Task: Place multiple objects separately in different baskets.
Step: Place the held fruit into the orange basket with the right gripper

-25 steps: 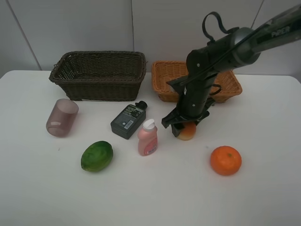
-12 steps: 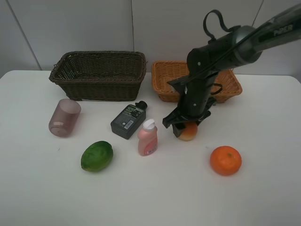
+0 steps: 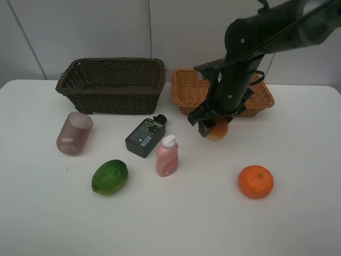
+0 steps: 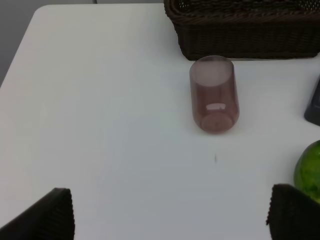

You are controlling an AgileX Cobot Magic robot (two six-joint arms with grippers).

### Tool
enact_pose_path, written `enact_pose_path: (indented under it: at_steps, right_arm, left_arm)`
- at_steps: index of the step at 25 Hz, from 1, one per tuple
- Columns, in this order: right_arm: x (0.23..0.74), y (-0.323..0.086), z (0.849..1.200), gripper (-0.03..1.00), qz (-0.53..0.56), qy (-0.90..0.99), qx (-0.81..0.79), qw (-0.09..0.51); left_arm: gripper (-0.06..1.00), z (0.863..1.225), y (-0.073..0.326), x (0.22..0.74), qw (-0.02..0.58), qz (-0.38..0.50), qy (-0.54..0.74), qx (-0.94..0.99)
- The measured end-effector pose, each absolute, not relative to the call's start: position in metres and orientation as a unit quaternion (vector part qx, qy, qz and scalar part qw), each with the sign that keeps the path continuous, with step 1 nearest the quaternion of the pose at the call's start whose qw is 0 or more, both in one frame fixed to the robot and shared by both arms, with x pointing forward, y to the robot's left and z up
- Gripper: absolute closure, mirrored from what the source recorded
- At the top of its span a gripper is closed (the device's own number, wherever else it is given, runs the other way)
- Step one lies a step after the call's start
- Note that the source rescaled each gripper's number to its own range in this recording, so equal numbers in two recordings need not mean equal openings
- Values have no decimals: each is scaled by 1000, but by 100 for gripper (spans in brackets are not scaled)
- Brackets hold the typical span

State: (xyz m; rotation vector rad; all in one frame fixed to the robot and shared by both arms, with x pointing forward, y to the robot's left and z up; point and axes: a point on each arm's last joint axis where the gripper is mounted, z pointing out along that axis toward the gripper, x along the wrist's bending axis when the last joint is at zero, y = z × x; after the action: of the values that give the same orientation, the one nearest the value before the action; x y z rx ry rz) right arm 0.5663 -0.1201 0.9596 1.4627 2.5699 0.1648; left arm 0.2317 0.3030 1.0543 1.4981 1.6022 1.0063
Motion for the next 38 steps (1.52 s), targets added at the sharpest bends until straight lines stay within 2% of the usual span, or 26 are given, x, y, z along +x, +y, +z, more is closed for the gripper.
enact_pose_path:
  at_steps: [11, 20, 30, 38]
  right_arm:
    - [578, -132, 1033, 48, 72, 852, 497, 145]
    - [610, -148, 1066, 48, 123, 824, 516, 200]
    - [690, -163, 1027, 48, 89, 802, 545, 225]
    - [718, -181, 976, 48, 57, 797, 563, 211]
  left_arm:
    - [-6, 1054, 303, 232, 356, 390, 620, 580]
    - [-6, 1054, 303, 232, 356, 390, 620, 580]
    - [-6, 1054, 303, 232, 356, 390, 620, 580]
    - [-6, 1054, 303, 232, 356, 390, 620, 580]
